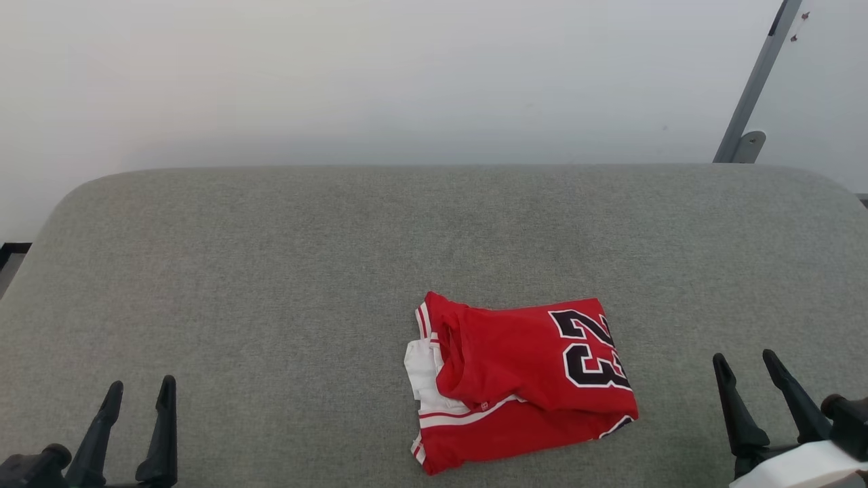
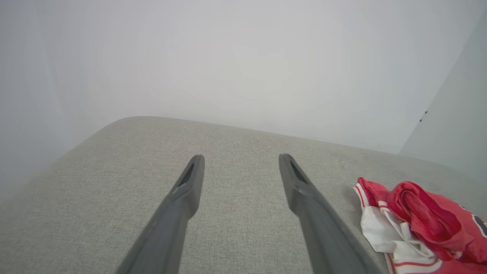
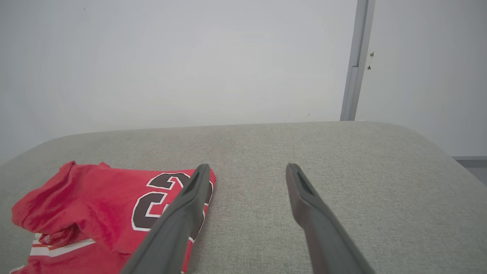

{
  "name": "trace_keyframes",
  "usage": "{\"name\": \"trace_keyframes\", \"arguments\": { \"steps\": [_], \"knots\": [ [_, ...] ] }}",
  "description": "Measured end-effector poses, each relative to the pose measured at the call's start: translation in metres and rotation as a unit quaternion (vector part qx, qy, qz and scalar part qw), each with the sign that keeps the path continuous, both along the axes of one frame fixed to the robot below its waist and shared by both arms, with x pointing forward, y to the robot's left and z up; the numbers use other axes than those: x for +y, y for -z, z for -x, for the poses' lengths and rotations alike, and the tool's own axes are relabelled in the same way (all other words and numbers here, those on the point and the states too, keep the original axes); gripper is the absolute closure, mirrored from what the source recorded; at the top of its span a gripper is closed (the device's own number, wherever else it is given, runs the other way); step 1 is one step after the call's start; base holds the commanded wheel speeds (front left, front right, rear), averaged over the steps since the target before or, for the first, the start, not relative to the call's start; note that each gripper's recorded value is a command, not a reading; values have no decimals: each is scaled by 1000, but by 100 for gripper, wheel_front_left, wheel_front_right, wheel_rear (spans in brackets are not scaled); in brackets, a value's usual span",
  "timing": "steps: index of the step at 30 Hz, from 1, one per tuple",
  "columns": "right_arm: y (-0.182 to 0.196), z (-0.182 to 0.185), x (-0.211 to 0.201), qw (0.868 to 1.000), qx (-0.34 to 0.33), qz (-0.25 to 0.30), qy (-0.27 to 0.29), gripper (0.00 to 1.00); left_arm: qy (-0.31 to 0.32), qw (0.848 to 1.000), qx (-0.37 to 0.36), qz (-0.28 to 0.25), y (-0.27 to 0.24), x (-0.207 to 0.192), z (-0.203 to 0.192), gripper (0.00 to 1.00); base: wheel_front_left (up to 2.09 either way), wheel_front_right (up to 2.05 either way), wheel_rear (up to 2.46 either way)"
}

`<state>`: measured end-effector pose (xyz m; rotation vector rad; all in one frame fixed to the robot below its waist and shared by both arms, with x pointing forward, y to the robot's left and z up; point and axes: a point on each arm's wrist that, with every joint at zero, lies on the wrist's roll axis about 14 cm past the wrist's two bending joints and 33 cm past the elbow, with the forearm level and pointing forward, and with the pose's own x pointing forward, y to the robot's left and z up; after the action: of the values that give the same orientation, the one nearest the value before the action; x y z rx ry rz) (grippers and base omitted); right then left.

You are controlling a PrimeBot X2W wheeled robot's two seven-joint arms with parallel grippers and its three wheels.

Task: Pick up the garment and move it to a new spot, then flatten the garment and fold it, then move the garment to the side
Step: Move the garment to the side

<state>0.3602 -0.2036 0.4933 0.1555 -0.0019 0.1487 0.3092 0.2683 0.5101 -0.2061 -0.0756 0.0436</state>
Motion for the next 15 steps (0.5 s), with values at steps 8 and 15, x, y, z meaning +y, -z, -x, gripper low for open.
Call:
{"name": "trace_keyframes", "arguments": {
  "steps": [8,15],
  "knots": [
    [6,4,4,1000,8,-3,1,0,3,1000,5,1,4,-3,-1,0,0,0,0],
    [7,4,6,1000,8,1,-1,0,2,1000,6,1,4,-2,-2,0,0,0,0]
  ]
}}
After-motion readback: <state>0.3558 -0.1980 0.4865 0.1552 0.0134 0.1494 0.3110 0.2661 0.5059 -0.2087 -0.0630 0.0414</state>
